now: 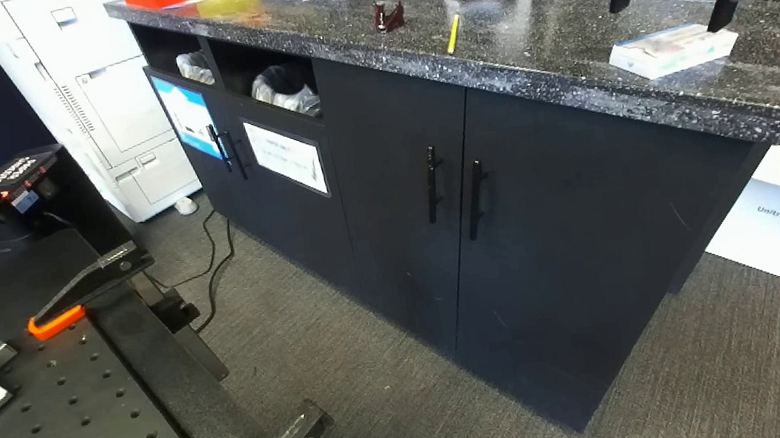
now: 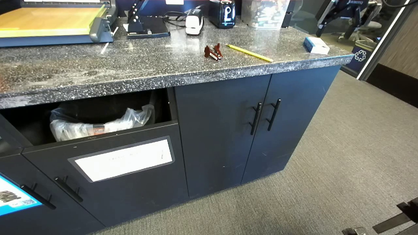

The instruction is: Pick up the small box and slightly move it to the left.

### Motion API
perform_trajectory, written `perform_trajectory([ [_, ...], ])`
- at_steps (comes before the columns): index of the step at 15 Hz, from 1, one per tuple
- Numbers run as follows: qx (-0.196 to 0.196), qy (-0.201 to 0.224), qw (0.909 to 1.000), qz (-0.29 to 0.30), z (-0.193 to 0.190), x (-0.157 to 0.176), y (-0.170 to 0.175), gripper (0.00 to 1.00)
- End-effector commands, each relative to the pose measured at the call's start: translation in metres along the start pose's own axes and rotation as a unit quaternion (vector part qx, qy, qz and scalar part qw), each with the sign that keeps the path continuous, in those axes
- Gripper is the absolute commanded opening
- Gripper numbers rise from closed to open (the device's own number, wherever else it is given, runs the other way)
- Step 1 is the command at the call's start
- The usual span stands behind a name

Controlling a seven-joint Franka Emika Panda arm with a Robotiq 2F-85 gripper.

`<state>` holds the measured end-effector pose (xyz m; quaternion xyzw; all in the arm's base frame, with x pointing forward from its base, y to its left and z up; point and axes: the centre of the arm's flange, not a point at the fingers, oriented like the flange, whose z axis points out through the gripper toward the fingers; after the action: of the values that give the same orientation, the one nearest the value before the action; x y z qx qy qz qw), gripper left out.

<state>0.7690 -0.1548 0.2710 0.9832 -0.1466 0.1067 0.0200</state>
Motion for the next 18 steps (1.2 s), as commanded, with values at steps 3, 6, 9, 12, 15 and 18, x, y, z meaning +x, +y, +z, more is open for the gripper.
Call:
perform_trajectory([
  [3,0.015,-0.007,0.9998,0.013,0.042,0.082,-0.009,1.00],
  [6,0.017,-0.013,0.9997,0.013,0.058,0.089,-0.014,1.00],
  [9,0.014,-0.023,0.9996,0.011,0.071,0.092,-0.020,0.75],
  [12,0.012,-0.025,0.9995,0.011,0.069,0.097,-0.022,0.59],
  [15,0.014,-0.018,0.9997,0.009,0.050,0.102,-0.025,0.36],
  [18,0.024,-0.012,0.9996,-0.007,0.019,0.101,-0.044,0.34],
])
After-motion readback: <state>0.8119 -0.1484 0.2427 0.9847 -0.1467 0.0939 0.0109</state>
